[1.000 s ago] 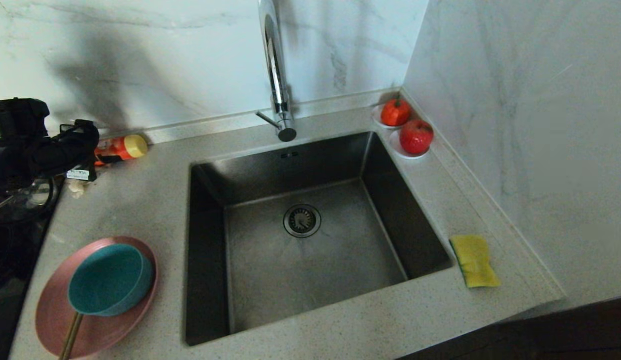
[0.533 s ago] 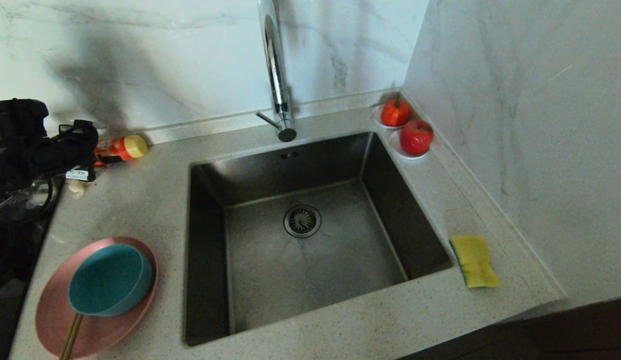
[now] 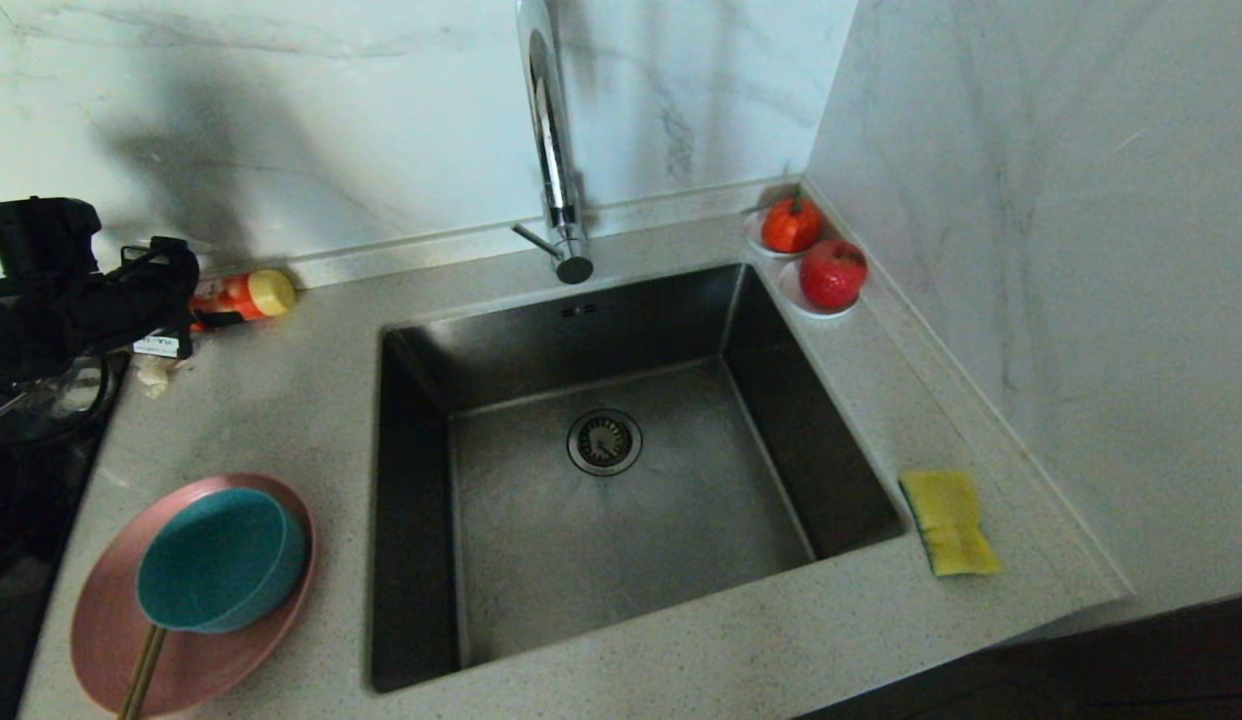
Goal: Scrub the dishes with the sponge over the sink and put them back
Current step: Grab the dish soap
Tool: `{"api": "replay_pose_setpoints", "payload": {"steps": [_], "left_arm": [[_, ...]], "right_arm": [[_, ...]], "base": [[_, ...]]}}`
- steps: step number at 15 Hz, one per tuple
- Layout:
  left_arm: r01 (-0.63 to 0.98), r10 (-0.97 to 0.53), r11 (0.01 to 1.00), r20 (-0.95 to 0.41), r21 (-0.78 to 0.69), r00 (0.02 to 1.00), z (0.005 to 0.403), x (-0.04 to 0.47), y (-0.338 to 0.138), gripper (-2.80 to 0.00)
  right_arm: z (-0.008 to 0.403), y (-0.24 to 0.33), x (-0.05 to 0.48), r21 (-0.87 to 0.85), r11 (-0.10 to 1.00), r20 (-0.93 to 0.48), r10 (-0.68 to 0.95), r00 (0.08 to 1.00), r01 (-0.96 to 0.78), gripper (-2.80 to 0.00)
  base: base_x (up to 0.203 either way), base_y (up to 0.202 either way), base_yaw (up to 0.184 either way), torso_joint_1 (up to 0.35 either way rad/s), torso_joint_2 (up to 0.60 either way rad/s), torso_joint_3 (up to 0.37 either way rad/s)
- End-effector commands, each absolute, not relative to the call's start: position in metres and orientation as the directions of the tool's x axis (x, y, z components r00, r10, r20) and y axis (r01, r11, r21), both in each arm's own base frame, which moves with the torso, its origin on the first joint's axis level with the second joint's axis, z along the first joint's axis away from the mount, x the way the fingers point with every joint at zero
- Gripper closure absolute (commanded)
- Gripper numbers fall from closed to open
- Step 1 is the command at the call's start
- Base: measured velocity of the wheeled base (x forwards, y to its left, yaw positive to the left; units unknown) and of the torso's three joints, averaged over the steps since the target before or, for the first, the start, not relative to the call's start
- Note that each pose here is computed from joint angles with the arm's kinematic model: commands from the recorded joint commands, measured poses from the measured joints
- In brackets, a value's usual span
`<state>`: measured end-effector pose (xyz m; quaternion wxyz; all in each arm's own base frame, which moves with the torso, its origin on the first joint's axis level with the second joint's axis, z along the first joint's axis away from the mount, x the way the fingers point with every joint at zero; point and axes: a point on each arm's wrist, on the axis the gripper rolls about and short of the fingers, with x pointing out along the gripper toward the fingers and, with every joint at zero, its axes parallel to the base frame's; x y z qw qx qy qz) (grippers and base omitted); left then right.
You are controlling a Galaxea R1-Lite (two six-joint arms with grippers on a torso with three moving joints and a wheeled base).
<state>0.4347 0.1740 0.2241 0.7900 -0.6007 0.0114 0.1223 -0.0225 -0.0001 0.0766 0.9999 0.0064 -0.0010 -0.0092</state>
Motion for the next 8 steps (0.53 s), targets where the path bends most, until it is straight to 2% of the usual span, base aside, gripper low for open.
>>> {"api": "replay_pose_setpoints", "payload": {"steps": [1,2,3,8], "left_arm": [[-0.211,0.178,0.246,-0.170,-0.946,0.969,0.2195,0.4381,0.1749,-2.80],[-0.210,0.177,0.249,-0.169,-0.945,0.970,0.2199,0.4381,0.1749,-2.80],[-0.211,0.177,0.252,-0.169,-0.945,0.970,0.2199,0.4381,0.1749,0.00],[-0.213,0.177,0.259,-0.170,-0.942,0.969,0.2192,0.4387,0.1744,0.00]], "right_arm": [[0.0767,-0.0001,-0.0225,0.013,1.000,0.002,-0.018,1.000,0.018,0.00],[0.0764,-0.0001,-0.0224,0.013,1.000,0.001,-0.018,1.000,0.018,0.00],[0.0767,-0.0001,-0.0225,0.013,1.000,0.002,-0.018,1.000,0.018,0.00],[0.0763,-0.0001,-0.0223,0.014,1.000,0.000,-0.018,1.000,0.018,0.00]], "base": [[0.000,0.000,0.000,0.000,0.00,0.000],[0.000,0.000,0.000,0.000,0.00,0.000],[0.000,0.000,0.000,0.000,0.00,0.000],[0.000,0.000,0.000,0.000,0.00,0.000]]}}
